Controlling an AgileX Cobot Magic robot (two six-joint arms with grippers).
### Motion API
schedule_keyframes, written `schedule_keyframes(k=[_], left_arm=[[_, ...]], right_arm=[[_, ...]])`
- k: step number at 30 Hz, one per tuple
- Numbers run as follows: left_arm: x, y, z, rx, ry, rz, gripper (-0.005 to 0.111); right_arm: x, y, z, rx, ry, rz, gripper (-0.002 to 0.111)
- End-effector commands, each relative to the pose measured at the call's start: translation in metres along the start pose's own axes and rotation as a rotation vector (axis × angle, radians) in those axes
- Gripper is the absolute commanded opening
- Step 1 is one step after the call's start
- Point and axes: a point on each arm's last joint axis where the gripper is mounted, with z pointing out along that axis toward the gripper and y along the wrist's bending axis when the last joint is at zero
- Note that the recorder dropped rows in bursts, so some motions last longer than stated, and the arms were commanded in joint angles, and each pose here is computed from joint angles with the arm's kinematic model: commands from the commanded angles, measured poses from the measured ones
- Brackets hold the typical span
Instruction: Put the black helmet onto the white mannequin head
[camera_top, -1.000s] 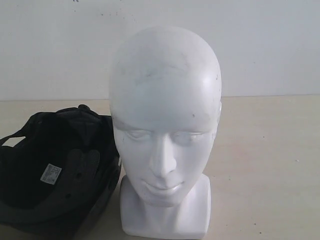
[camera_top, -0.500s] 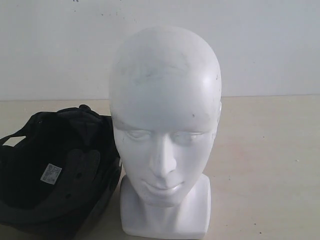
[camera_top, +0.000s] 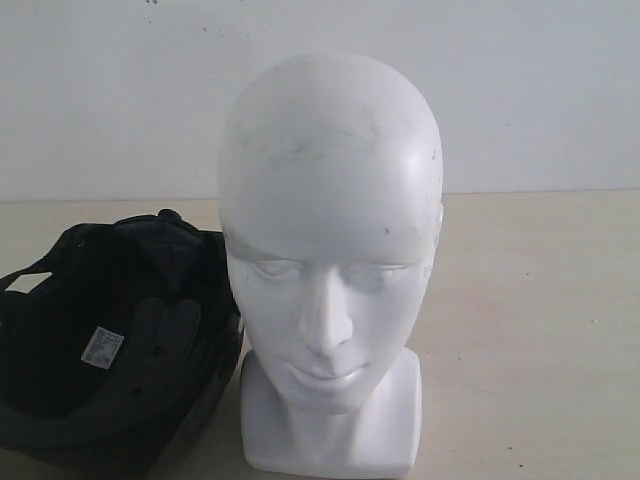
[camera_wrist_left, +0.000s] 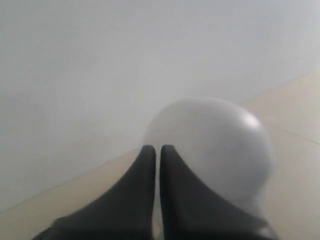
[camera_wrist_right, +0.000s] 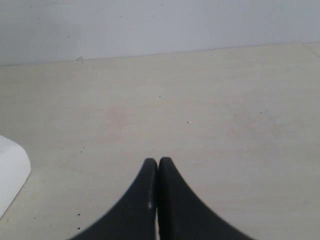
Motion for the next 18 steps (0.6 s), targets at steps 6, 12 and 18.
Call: schedule_keyframes(k=[6,12,18], left_arm=[[0.025,0.007,0.033,0.114,0.211,-0.119,0.004],[0.076,0.006,0.047,0.172,0.433,-0.263,0.004],[0.109,-0.013,0.042,0.345,0.546,-0.444,0.004]], right_arm=[[-0.001,0.000,0.000,0.006,-0.018,-0.008,0.000],[-0.001,0.000,0.000,0.006,-0.018,-0.008,0.000],[-0.001,0.000,0.000,0.006,-0.018,-0.008,0.000]])
